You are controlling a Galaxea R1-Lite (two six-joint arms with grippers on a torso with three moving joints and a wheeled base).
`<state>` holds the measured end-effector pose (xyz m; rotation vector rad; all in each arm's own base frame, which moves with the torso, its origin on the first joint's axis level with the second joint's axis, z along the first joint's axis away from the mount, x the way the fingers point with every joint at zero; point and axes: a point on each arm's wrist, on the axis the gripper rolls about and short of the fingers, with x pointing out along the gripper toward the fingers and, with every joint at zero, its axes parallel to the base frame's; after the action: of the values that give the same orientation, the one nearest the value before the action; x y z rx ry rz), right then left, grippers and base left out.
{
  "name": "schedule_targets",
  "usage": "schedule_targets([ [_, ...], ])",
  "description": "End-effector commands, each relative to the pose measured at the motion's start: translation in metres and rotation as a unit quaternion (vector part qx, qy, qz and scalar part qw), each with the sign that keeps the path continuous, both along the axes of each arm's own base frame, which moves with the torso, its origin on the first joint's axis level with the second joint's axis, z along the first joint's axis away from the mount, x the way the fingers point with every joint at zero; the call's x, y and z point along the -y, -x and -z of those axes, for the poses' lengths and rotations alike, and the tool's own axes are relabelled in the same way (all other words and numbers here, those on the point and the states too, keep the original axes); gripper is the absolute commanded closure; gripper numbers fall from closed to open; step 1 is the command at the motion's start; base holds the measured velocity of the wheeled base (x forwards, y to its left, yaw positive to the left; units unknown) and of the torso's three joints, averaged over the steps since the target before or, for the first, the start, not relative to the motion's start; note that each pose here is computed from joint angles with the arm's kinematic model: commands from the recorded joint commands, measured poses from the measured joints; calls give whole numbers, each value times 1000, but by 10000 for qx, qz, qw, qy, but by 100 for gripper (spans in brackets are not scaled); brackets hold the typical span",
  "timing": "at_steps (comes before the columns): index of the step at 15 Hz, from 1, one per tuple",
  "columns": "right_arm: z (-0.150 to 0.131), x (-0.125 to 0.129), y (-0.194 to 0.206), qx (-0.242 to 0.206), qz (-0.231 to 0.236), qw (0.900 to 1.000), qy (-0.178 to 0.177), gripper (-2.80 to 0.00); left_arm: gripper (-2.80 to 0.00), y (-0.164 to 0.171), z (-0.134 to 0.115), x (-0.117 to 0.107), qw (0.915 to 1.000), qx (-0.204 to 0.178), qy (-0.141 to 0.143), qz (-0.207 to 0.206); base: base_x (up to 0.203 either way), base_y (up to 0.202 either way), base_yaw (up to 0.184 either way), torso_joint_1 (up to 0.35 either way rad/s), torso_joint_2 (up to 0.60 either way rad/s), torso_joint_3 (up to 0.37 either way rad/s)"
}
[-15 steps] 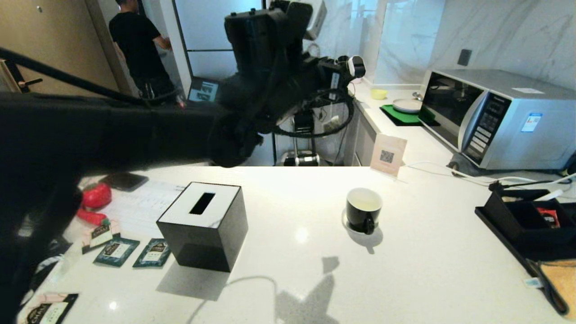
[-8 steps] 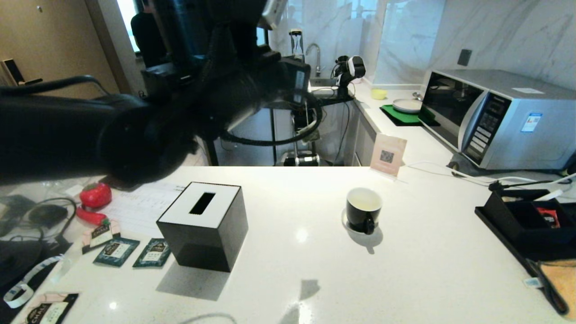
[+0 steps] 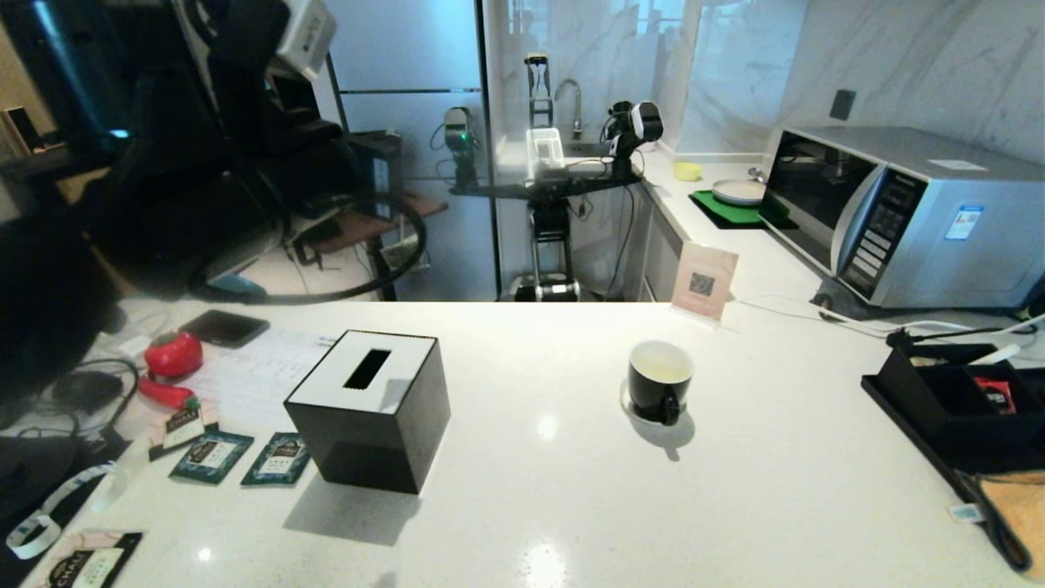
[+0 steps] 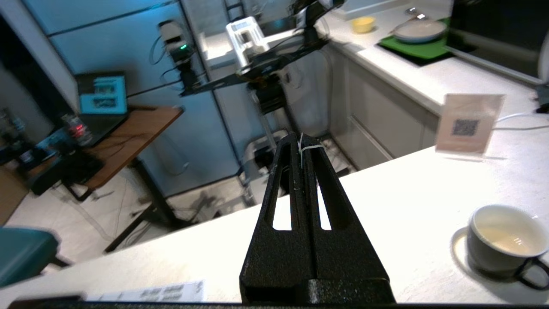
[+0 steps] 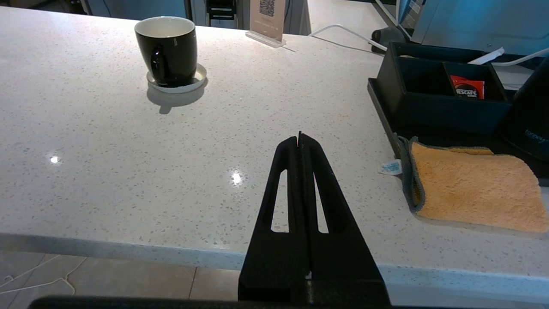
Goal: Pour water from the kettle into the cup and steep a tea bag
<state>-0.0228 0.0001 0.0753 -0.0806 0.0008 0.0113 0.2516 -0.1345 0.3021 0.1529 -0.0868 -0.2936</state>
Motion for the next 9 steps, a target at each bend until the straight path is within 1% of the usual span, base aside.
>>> schedule_targets([
  [1, 0, 0, 0, -1, 2, 10000, 3, 0, 0, 16, -5, -15, 9999, 46, 28, -122, 0, 0, 0, 0, 0, 0],
  [5, 0, 0, 0, -1, -5, 10000, 3, 0, 0, 30, 9, -32, 9994, -181, -96, -273, 0, 0, 0, 0, 0, 0],
  [9, 0, 0, 0, -1, -5, 10000, 3, 0, 0, 48, 27, -44, 9978, -518, -263, -335, 0, 0, 0, 0, 0, 0],
])
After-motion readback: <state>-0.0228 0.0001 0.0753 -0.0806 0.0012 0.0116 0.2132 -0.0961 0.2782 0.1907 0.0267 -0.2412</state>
